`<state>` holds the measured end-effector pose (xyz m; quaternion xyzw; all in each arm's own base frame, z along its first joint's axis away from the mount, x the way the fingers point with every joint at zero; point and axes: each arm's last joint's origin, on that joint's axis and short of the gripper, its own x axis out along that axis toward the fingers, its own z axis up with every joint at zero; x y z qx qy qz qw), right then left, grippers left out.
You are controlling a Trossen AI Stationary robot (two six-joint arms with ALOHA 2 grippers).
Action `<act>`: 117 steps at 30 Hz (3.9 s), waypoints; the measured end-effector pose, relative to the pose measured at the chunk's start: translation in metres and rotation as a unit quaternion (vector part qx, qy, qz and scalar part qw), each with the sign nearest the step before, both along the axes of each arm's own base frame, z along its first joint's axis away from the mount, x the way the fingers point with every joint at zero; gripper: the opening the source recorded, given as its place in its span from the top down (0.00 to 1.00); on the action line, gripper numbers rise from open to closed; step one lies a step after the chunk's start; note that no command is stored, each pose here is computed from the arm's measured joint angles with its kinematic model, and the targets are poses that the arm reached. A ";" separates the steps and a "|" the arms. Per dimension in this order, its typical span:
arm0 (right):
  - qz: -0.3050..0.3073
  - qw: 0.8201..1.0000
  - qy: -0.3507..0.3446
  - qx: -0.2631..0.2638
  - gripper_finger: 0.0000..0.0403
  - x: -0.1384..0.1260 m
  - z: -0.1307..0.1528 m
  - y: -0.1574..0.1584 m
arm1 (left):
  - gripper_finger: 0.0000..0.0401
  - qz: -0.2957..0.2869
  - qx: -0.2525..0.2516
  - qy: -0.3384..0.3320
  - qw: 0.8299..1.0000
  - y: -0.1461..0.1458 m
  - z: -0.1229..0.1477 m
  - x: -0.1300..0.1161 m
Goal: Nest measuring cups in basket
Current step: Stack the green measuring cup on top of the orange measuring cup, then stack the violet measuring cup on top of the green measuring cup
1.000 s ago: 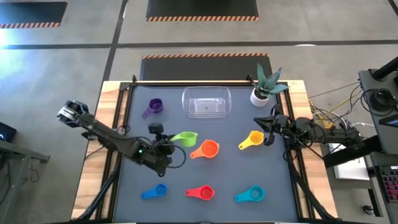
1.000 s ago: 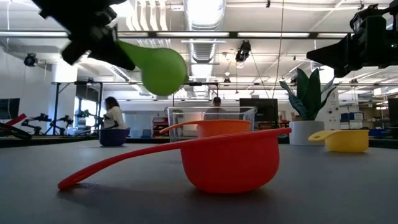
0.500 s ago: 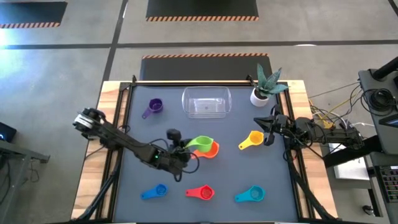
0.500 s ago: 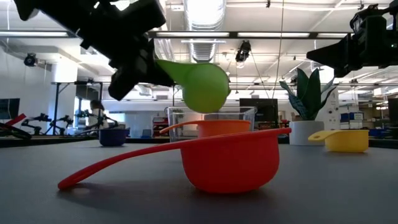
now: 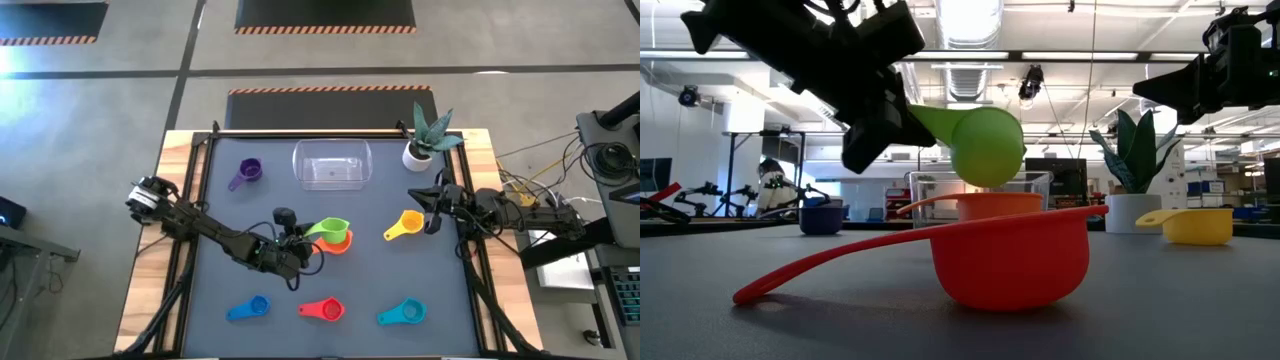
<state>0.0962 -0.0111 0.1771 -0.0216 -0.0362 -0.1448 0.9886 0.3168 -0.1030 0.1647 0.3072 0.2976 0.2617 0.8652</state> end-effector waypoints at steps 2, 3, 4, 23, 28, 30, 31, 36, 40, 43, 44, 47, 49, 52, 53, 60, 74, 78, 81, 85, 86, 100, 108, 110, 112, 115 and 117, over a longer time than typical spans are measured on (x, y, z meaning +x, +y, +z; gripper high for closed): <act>0.000 1.000 0.000 0.000 0.98 0.000 0.000 0.000 | 1.00 0.001 -0.006 -0.014 1.000 0.000 0.000 0.003; 0.000 1.000 0.000 0.000 0.98 0.000 0.000 0.000 | 1.00 0.001 -0.008 -0.019 1.000 0.000 0.000 0.003; 0.000 1.000 0.000 0.000 0.98 0.000 0.000 0.000 | 1.00 0.000 -0.008 -0.022 1.000 -0.001 0.001 0.004; 0.000 1.000 0.000 0.000 0.98 0.000 0.000 0.000 | 0.96 -0.011 -0.047 -0.038 0.998 -0.002 0.002 0.008; 0.000 1.000 0.000 0.000 0.98 0.000 0.000 0.000 | 0.87 -0.002 -0.038 -0.027 0.999 -0.002 -0.008 0.010; 0.000 1.000 0.000 0.000 0.98 0.000 0.000 0.000 | 0.83 -0.002 -0.037 -0.023 0.999 -0.003 -0.011 0.011; 0.000 1.000 0.000 0.000 0.98 0.000 0.000 0.000 | 0.81 -0.002 -0.036 -0.021 0.999 -0.003 -0.013 0.012; 0.000 1.000 0.000 0.000 0.98 0.000 0.000 0.000 | 0.71 -0.008 -0.030 -0.014 0.999 -0.007 -0.011 0.017; 0.000 1.000 0.000 0.000 0.98 0.000 0.000 0.000 | 0.65 -0.030 -0.040 0.015 0.999 -0.015 -0.004 0.019; 0.000 1.000 0.000 0.000 0.98 0.000 0.000 0.000 | 0.60 -0.038 -0.075 0.045 0.995 -0.021 0.008 0.022; 0.000 1.000 0.000 0.000 0.98 0.000 0.000 0.000 | 0.58 -0.036 -0.090 0.055 0.994 -0.023 0.012 0.023; 0.000 1.000 0.000 0.000 0.98 0.000 0.000 0.000 | 0.54 -0.022 -0.121 0.093 0.988 -0.025 0.022 0.021; 0.000 1.000 0.000 0.000 0.98 0.000 0.000 0.000 | 0.51 -0.009 -0.129 0.104 0.986 -0.028 0.028 0.019; 0.000 1.000 0.000 0.000 0.98 0.000 0.000 0.000 | 0.48 -0.008 -0.135 0.100 0.986 -0.037 0.042 0.018; 0.000 1.000 0.000 0.000 0.98 0.000 0.000 0.000 | 0.47 -0.014 -0.137 0.094 0.986 -0.041 0.049 0.018; 0.000 1.000 0.000 0.000 0.98 0.000 0.000 0.000 | 0.47 -0.009 -0.126 0.069 0.990 -0.027 0.085 -0.011; -0.006 1.000 0.000 0.000 0.98 0.000 0.000 0.000 | 0.55 0.147 -0.339 -0.031 0.929 0.106 0.070 -0.121; -0.007 1.000 0.000 0.001 0.98 0.000 0.000 0.000 | 0.55 0.186 -0.389 -0.068 0.900 0.140 0.071 -0.146; -0.007 1.000 0.000 0.001 0.98 0.000 0.000 0.000 | 0.55 0.230 -0.393 -0.085 0.886 0.161 0.069 -0.162; -0.007 1.000 0.000 0.001 0.98 0.000 0.000 0.000 | 0.53 0.296 -0.384 -0.071 0.872 0.186 0.062 -0.177; -0.007 1.000 0.000 0.001 0.98 0.000 0.000 0.000 | 0.52 0.302 -0.384 -0.062 0.870 0.191 0.061 -0.179; -0.007 1.000 0.000 0.001 0.98 0.000 0.000 0.000 | 0.22 0.352 -0.395 0.090 0.844 0.219 0.020 -0.161; -0.007 1.000 0.000 0.001 0.98 0.000 0.000 0.000 | 0.24 0.367 -0.404 0.150 0.824 0.237 -0.006 -0.158; -0.007 1.000 0.000 0.001 0.98 0.000 0.000 0.000 | 0.25 0.353 -0.424 0.159 0.819 0.240 -0.011 -0.158; -0.008 1.000 0.000 0.001 0.98 0.000 0.000 0.000 | 0.28 0.333 -0.445 0.154 0.817 0.244 -0.014 -0.156; -0.007 1.000 0.000 0.001 0.98 0.000 0.000 0.000 | 0.33 0.308 -0.466 0.138 0.818 0.250 -0.017 -0.154; -0.008 1.000 0.000 0.001 0.98 0.000 0.000 0.000 | 0.39 0.305 -0.470 0.136 0.817 0.252 -0.019 -0.154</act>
